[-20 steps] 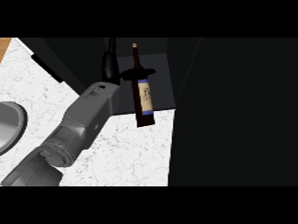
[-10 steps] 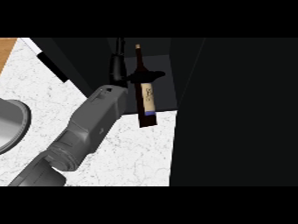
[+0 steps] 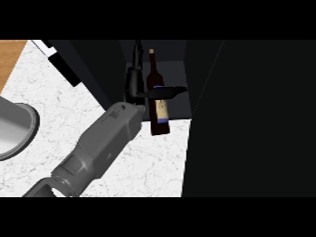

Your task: Pick up the wine, place it into the cabinet and close the cabinet

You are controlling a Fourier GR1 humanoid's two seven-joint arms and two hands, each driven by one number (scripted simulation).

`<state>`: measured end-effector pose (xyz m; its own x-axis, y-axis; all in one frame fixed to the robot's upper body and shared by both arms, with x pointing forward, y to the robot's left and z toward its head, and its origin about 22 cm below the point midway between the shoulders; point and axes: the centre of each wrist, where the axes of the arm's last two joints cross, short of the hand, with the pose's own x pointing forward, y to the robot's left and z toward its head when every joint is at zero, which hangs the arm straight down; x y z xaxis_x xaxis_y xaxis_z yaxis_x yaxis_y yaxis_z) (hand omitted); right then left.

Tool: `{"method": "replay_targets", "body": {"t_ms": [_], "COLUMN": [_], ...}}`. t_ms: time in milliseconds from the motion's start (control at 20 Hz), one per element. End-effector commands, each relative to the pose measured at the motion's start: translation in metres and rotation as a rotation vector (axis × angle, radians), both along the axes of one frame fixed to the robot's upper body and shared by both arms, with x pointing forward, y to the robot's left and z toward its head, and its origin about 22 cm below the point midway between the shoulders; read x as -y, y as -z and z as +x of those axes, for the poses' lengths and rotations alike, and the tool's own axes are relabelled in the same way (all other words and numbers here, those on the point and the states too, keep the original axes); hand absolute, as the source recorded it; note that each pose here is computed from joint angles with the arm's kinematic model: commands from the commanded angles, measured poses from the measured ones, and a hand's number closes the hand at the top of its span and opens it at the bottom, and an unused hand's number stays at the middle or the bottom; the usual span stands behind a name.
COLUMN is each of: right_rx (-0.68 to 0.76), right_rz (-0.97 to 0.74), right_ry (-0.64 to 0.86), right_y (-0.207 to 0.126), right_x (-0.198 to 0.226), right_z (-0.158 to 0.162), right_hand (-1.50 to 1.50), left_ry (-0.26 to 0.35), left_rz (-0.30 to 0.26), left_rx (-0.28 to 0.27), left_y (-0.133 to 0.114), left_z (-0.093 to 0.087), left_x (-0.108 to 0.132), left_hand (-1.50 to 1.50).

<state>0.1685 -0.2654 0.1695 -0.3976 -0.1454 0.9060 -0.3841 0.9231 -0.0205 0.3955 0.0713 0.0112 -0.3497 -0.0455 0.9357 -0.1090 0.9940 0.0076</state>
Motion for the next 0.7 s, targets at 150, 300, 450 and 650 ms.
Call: {"method": "replay_targets", "body": {"t_ms": [150, 300, 450, 650], "right_rx": [0.0, -0.016, 0.002, -0.002], "right_rz": [0.005, -0.017, -0.012, -0.015], "right_ry": [0.053, 0.097, 0.096, 0.099], "right_y": [-0.01, 0.0, -0.01, -0.012], "right_x": [0.006, 0.014, 0.005, 0.003], "right_z": [-0.008, -0.011, -0.013, -0.034], "right_hand": [-1.5, -1.5, -1.5, -1.5], "left_ry": [0.055, 0.07, 0.093, 0.163], "left_rz": [-0.058, -0.109, -0.137, -0.179], "left_rx": [-0.019, -0.015, -0.006, -0.002], "left_y": [0.008, 0.007, 0.009, 0.009], "left_z": [-0.051, -0.078, -0.083, -0.105], "left_x": [0.031, 0.04, 0.035, 0.021], "left_hand": [-1.5, -1.5, -1.5, -1.5]}}
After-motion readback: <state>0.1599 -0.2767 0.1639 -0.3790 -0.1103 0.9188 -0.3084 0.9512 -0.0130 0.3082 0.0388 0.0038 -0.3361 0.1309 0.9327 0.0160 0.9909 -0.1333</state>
